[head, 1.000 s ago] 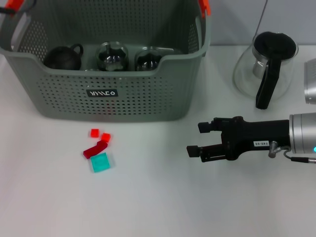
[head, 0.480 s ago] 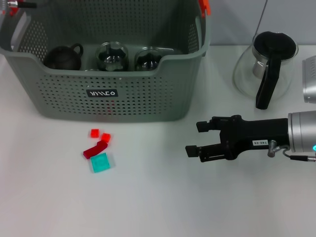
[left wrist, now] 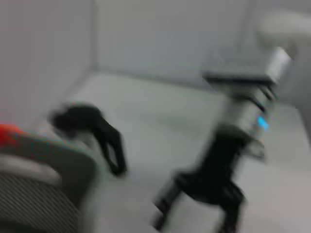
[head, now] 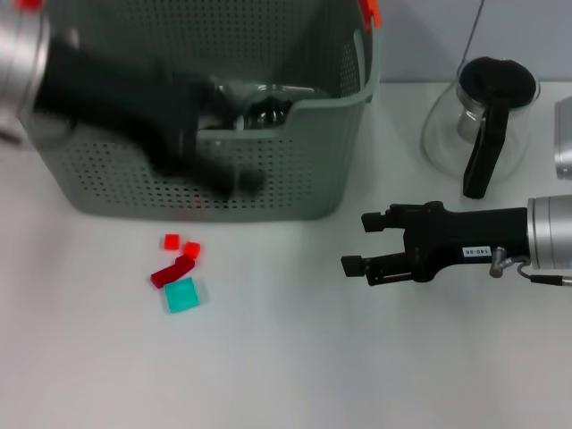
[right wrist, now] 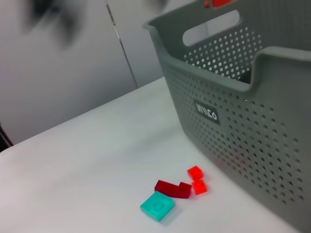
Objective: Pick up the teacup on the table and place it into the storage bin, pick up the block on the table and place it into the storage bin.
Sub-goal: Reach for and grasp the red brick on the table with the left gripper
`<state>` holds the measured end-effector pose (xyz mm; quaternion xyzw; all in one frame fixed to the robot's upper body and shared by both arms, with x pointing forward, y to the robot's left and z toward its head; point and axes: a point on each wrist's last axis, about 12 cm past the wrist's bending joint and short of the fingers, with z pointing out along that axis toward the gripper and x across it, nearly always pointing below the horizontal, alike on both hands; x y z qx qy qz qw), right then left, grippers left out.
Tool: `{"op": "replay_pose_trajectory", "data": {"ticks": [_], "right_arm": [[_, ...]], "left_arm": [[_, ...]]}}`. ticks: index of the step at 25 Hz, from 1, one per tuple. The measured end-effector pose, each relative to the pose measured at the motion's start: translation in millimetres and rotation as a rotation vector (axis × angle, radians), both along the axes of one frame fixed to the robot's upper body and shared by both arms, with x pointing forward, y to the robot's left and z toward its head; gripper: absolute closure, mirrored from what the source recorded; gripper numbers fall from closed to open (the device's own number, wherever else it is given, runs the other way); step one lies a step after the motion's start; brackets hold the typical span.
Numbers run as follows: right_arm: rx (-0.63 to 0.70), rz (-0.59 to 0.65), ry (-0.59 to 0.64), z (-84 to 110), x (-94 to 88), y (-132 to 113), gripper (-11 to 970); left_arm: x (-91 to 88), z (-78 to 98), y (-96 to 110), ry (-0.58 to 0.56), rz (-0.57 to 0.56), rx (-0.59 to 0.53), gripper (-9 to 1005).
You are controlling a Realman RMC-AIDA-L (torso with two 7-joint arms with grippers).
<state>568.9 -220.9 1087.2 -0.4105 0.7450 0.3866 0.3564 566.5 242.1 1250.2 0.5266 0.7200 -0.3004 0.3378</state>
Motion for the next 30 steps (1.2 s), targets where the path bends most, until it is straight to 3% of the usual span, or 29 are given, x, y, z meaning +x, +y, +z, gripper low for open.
{"op": "replay_pose_trajectory", "data": {"ticks": [3,7,16,30], "right_arm": [[0.001,-0.007,-0.002,-0.4,0.6,1,44],[-0.004,-0.022,-0.006,-1.5,1.9,1,44],[-0.008,-0.044,-0.006,-4.3,2.0,0,45],[-0.01,-0.053,-0.005,-5.1,1.5,-3,45]], "left_arm": [[-21.2,-18.1,-4,0.039,-0.052,0.076,33],[-35.0,-42.4,-9,0.044,-0.083,0.222,33],[-24.1,-91.5,-35,0.067,-0.05,0.52,33],[-17.3,-105.5,-48,0.087,0.019,0.631,34]]}}
